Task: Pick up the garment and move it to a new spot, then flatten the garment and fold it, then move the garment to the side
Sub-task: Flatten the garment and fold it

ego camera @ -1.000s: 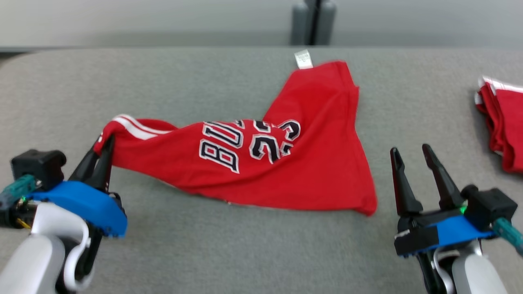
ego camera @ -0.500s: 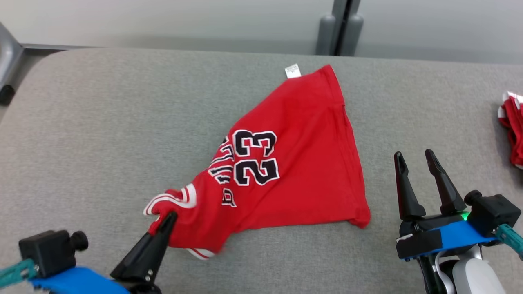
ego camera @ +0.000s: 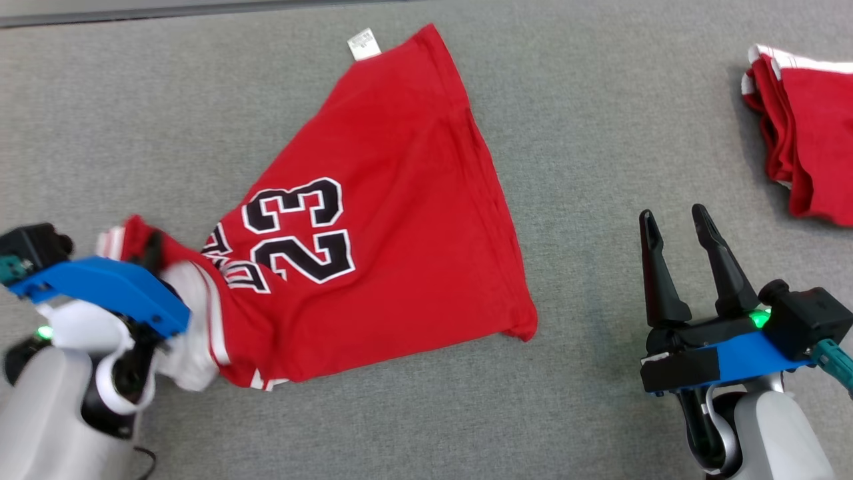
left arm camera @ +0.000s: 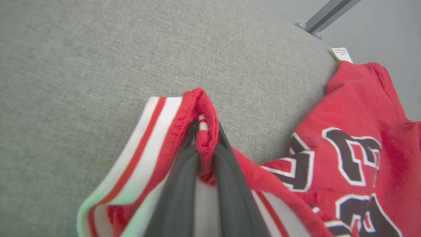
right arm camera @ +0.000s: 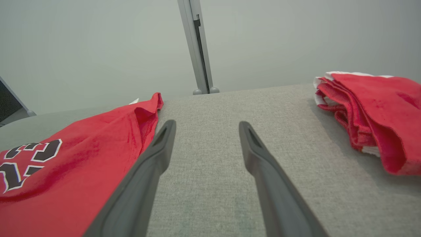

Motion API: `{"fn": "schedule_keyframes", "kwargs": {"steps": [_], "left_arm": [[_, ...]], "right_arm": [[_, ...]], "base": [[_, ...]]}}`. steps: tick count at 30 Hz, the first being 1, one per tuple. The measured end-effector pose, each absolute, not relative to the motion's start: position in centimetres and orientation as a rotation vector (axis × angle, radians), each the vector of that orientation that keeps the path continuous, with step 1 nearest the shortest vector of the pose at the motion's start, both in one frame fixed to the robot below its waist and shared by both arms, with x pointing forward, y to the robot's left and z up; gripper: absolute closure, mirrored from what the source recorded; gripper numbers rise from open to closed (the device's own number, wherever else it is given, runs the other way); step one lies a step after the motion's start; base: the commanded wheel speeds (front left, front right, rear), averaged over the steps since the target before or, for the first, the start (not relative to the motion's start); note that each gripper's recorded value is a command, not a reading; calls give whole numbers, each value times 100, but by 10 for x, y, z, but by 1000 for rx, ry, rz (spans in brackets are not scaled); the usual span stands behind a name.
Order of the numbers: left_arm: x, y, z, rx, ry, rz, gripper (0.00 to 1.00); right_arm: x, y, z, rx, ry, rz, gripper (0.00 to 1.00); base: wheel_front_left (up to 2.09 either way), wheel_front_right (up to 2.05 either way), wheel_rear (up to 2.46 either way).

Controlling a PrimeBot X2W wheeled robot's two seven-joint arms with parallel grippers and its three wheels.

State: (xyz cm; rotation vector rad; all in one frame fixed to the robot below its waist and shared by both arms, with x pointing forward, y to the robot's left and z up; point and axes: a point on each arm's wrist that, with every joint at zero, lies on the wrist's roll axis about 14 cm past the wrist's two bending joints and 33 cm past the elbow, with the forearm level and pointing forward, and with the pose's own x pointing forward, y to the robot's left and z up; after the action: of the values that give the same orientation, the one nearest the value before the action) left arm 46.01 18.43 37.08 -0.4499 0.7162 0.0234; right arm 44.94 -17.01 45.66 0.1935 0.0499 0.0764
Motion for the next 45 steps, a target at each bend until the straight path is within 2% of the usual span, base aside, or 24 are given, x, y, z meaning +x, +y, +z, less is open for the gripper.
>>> {"fn": "schedule_keyframes", "kwargs": {"steps": [7,8,9,15,22,34,42,43,44,45], "left_arm": [[495,215,363,-329,607,134,100],[497,217,367,-322,585,135,84],[498,219,370,-314,567,135,0],[492,230,403,-279,424,127,0],[453,245,434,-260,314,159,0],[411,225,388,-162,633,53,0],[410,217,376,-165,734,29,0],[410,216,376,-173,741,24,3],[410,215,376,-179,747,21,21],[410,214,377,-180,748,17,45]], "right_arm": [[448,-178,452,185,59,55,0],[448,-177,453,181,56,59,0],[449,-176,455,180,52,63,0],[451,-160,470,185,19,108,0],[447,-139,489,195,-15,168,0],[443,-135,488,213,-9,179,0],[440,-146,483,211,-2,148,0],[440,-146,482,211,-1,146,0],[440,-146,482,211,0,145,0],[440,-147,482,211,0,144,0]], "base": [[0,0,0],[0,0,0],[0,0,0],[0,0,0],[0,0,0],[0,0,0],[0,0,0],[0,0,0],[0,0,0],[0,0,0]]}}
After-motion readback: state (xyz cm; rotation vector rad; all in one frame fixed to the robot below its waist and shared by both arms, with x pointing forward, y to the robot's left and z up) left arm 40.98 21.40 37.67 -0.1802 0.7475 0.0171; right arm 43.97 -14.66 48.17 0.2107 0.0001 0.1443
